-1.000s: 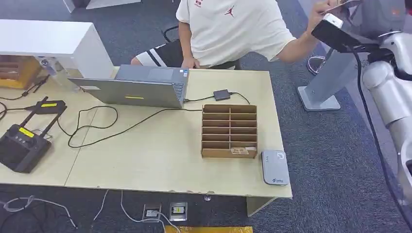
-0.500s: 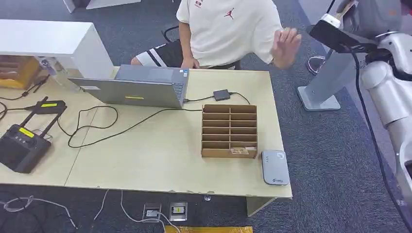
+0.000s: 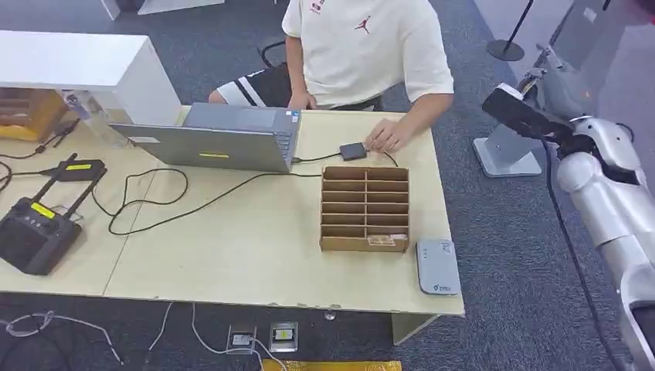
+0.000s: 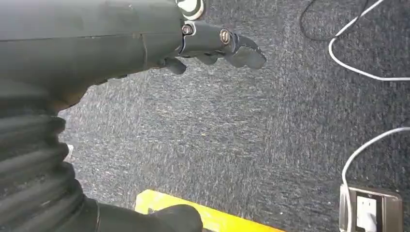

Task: Pass the card to the sensor for recognition and then transmit it.

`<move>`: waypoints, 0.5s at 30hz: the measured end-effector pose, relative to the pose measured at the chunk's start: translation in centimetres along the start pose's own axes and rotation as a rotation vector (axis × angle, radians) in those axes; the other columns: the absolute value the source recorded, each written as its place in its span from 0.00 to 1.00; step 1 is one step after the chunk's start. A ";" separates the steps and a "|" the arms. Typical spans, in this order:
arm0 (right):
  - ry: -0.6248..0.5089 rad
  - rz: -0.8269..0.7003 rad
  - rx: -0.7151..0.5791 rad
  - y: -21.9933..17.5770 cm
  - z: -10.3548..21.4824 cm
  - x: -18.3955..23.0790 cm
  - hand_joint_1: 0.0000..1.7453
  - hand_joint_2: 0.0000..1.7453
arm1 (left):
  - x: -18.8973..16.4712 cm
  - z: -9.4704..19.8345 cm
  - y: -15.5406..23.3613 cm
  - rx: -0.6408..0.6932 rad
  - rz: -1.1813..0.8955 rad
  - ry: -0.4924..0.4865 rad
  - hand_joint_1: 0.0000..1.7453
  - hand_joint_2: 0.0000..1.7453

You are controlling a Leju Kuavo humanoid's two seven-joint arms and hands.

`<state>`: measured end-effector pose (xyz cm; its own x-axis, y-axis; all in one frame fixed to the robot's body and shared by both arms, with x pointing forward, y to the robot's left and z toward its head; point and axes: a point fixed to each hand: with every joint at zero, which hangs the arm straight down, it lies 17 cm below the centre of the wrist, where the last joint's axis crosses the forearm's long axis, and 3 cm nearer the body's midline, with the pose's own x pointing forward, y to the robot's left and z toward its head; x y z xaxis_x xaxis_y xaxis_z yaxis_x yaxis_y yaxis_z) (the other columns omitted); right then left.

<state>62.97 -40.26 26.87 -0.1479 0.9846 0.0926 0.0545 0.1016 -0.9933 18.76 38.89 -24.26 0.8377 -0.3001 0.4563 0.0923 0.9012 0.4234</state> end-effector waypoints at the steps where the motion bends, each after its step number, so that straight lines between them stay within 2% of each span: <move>1: 0.008 -0.008 0.012 1.0 0.5 -0.3 1.00 1.00 | 0.0 0.0 0.0 0.001 0.000 0.001 0.00 1.00; 15: 0.120 -0.087 0.129 8.2 5.9 -3.0 1.00 1.00 | -0.2 0.0 0.2 -0.001 -0.010 0.002 0.00 1.00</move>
<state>57.99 -43.25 18.05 -0.0276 0.9835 0.1785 -0.0813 0.1758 -0.9811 18.63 39.14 -24.28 0.8376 -0.3086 0.4507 0.1014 0.8986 0.4268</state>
